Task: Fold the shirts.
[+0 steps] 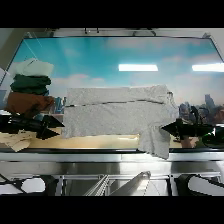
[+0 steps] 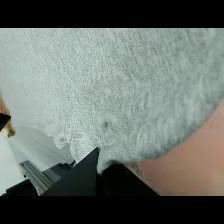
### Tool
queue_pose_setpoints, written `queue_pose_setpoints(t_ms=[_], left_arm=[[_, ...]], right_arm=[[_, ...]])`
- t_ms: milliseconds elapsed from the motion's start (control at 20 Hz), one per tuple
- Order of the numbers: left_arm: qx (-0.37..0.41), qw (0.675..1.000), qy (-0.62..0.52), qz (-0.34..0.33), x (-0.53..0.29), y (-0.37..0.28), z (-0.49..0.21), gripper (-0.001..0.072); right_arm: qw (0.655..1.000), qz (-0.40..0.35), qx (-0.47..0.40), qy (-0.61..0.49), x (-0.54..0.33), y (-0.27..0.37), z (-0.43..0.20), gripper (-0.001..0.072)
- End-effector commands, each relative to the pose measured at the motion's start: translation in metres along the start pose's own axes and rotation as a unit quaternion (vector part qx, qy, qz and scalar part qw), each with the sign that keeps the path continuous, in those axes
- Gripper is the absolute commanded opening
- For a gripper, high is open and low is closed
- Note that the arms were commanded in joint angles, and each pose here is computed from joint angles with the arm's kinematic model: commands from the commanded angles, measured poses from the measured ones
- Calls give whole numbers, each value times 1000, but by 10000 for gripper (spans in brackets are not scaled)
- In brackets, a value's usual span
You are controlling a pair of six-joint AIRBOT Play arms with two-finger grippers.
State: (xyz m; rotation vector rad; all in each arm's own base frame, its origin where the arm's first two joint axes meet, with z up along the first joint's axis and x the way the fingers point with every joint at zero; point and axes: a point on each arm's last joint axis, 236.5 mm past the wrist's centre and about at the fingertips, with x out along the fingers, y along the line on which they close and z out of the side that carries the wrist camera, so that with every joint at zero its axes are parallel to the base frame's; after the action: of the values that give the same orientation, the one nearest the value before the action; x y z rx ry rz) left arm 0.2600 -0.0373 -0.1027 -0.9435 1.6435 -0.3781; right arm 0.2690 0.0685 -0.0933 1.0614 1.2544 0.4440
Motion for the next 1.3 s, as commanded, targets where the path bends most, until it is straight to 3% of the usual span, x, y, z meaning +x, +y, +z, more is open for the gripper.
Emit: queue_pose_setpoints(t_ms=[0,50,150,350,500,1150,1250], left_arm=[[7,999,49,-18,35,-14,-8,700],[10,997,75,-26,42,-18,-16,697],[18,992,119,-40,46,-22,-34,523],[5,989,136,-63,36,-25,-42,480],[-5,989,126,-83,24,-21,-40,3],[-3,994,73,-78,19,-7,-19,25],[10,988,66,-136,13,-35,-16,25]], right_arm=[[1000,13,1,0,0,6,0,19],[1000,15,1,1,0,7,-1,19],[1000,20,1,6,0,9,-3,18],[1000,23,1,8,-1,11,-4,19],[1000,26,1,12,-1,12,-6,19],[1000,28,2,12,-1,13,-6,19],[997,76,3,15,-4,37,-7,19]])
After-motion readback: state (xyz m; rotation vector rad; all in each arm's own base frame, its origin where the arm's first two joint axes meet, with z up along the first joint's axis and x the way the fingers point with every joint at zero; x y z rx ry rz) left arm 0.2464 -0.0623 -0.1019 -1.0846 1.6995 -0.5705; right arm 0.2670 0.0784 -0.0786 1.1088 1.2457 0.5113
